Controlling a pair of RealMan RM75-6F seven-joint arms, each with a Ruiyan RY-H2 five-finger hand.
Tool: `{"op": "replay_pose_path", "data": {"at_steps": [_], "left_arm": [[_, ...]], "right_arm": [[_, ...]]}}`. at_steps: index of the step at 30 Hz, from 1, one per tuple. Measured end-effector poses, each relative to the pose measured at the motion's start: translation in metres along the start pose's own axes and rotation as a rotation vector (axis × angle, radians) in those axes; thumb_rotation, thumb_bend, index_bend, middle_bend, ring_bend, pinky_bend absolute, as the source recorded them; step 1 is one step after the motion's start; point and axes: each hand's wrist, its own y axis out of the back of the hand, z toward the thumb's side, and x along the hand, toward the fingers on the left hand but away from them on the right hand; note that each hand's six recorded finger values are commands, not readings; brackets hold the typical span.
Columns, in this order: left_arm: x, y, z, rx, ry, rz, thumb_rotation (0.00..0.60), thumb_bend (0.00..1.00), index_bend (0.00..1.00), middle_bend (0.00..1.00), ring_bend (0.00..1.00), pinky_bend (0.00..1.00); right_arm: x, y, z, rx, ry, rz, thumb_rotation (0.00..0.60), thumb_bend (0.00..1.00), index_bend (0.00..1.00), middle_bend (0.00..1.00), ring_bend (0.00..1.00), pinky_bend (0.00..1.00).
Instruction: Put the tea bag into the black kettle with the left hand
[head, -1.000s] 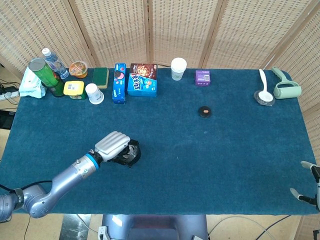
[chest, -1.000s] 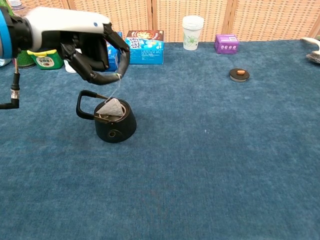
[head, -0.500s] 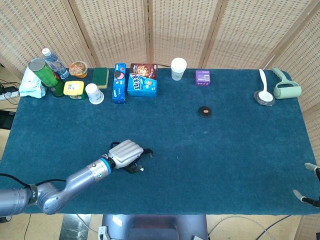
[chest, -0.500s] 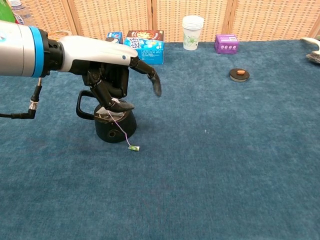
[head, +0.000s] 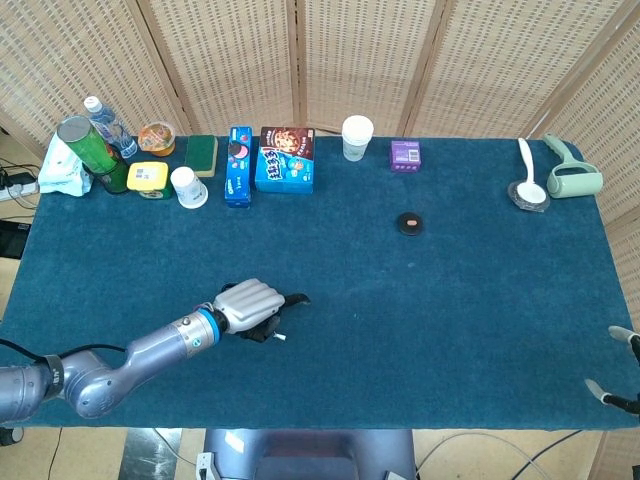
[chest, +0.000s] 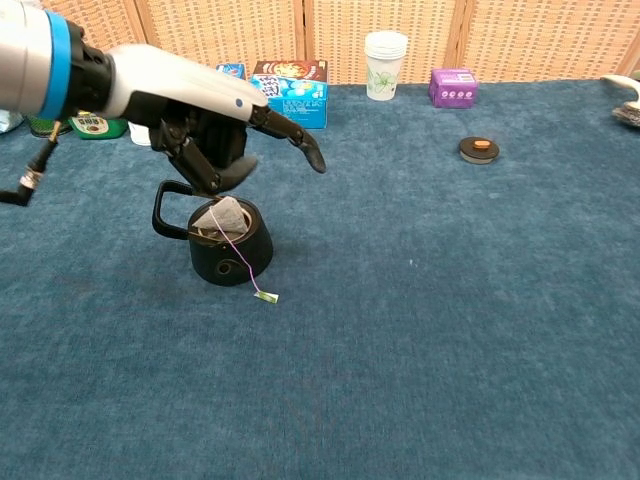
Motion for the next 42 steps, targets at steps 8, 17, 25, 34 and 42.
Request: {"op": "replay_pose_path", "data": {"at_steps": [8,17,25,34,42], "left_arm": [[-0.009,0.004,-0.007,-0.034,0.033,-0.100,0.600,1.00,0.10,1.00,1.00,1.00],[-0.011,0.007,-0.024,-0.068,0.107,-0.217,0.600,1.00,0.10,1.00,1.00,1.00],[-0.012,0.012,-0.046,-0.079,0.203,-0.282,0.600,1.00,0.10,1.00,1.00,1.00],[-0.018,0.008,-0.070,-0.095,0.298,-0.326,0.600,1.00,0.10,1.00,1.00,1.00],[-0.009,0.004,-0.074,-0.088,0.331,-0.350,0.600,1.00,0.11,1.00,1.00,1.00]], "right_arm": [[-0.001,-0.003,0.002,-0.003,0.008,0.008,0.600,0.16,0.25,0.29,0.34,0.36],[0.000,-0.005,0.003,-0.015,0.013,0.009,0.600,0.15,0.25,0.29,0.34,0.36],[-0.002,-0.008,0.005,-0.023,0.023,0.016,0.600,0.15,0.25,0.29,0.34,0.36],[-0.002,-0.012,0.003,-0.031,0.023,0.021,0.600,0.15,0.25,0.29,0.34,0.36],[-0.001,-0.011,-0.002,-0.035,0.010,0.017,0.600,0.15,0.25,0.29,0.34,0.36]]}}
